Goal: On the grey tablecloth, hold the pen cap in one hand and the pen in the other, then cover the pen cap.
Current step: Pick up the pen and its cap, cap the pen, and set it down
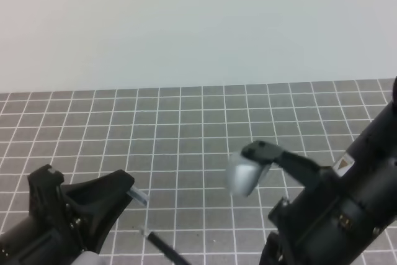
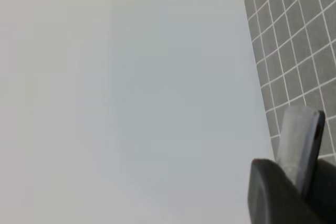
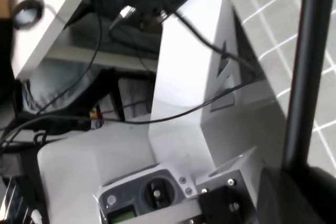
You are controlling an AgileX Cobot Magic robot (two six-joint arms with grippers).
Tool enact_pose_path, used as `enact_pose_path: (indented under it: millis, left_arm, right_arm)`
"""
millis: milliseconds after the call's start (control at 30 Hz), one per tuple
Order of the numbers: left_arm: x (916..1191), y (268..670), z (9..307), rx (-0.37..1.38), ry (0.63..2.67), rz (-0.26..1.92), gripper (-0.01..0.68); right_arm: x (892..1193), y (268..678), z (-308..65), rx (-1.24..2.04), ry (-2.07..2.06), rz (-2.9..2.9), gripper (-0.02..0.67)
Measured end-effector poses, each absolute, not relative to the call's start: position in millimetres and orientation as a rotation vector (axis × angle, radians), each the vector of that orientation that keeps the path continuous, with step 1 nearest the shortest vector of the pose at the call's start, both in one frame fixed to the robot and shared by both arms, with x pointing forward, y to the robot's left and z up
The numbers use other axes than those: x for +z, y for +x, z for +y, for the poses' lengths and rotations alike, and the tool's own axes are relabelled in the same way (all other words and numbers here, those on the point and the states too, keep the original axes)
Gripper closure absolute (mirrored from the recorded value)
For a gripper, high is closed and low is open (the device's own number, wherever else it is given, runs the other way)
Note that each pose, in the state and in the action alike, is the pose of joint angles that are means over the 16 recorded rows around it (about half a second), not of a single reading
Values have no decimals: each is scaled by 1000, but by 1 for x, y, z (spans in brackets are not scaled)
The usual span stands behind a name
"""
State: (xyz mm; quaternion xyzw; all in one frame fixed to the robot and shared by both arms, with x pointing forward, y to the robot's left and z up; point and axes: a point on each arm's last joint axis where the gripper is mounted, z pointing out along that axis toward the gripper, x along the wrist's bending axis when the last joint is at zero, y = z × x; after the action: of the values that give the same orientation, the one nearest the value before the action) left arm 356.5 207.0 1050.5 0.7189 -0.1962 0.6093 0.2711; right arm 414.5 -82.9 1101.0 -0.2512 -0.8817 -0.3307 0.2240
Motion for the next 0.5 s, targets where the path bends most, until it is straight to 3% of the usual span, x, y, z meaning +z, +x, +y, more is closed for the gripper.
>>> enact_pose_path:
  millis: [500]
  left_arm:
    - [1050, 356, 207, 1633, 1941, -526, 673]
  right_arm:
    - [1100, 409, -80, -886, -652, -2470, 652]
